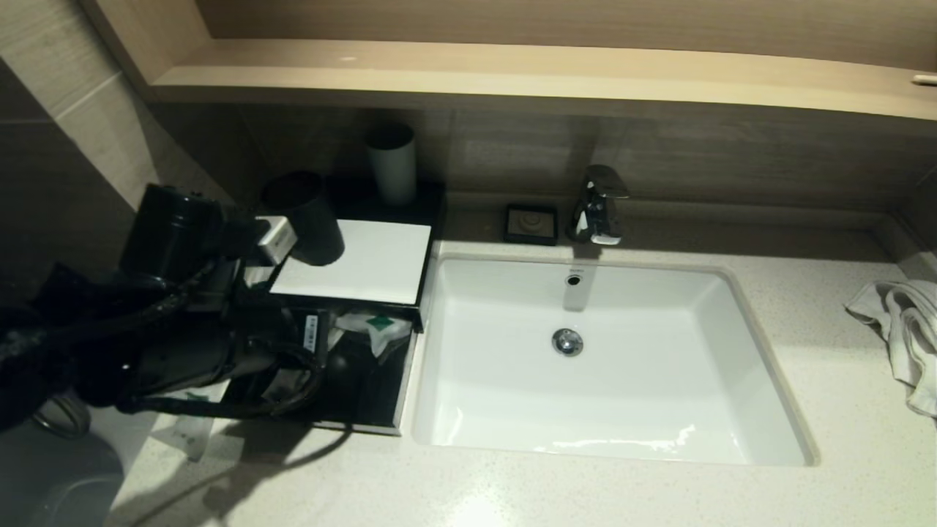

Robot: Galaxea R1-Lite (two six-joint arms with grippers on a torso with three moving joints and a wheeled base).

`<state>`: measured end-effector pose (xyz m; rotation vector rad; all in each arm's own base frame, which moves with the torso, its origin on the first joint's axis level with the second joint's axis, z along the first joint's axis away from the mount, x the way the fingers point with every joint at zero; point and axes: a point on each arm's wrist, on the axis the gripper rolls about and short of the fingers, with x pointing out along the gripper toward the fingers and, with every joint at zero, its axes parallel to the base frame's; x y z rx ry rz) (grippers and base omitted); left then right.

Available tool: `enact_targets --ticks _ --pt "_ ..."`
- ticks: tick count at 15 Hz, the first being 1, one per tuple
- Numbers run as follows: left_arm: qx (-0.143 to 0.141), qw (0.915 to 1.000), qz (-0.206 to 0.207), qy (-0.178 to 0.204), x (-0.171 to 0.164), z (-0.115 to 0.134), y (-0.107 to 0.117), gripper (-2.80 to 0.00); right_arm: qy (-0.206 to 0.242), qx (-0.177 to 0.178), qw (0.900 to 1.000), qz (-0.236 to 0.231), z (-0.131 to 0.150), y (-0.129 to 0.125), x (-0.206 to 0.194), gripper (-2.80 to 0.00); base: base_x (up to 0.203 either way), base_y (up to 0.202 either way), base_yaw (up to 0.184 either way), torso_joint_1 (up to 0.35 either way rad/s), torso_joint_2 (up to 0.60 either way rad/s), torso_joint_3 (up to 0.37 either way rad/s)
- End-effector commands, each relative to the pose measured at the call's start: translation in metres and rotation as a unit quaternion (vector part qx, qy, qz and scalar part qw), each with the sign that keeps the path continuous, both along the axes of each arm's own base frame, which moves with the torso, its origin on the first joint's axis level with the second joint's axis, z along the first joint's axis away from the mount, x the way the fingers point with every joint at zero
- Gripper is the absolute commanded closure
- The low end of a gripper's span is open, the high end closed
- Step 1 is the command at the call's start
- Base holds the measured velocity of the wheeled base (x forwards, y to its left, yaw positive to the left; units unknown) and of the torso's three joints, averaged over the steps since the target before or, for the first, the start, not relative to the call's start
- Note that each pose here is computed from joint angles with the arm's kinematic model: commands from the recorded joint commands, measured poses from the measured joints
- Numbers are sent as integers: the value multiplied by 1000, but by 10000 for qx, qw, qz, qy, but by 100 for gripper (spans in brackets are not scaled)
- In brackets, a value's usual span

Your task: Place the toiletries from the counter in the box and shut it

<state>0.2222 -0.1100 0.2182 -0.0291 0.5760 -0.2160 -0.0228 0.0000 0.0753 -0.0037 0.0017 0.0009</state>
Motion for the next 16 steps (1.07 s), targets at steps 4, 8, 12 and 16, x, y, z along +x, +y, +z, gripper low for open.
enact_targets --ticks 4,8,12,16 --pt "-134 9969 681 -367 -22 19 44 0 -1 -5 10000 3 0 0 0 0 0 0 0 0 0 0" --pt "7 9909 1324 -236 -35 22 76 0 -1 -5 10000 3 0 0 0 0 0 0 0 0 0 0" --pt "229 9845 1740 47 -45 6 96 0 5 -5 10000 2 0 0 0 0 0 0 0 0 0 0" --pt "377 9798 1908 470 -51 -19 105 0 -1 -5 10000 3 0 0 0 0 0 0 0 0 0 0"
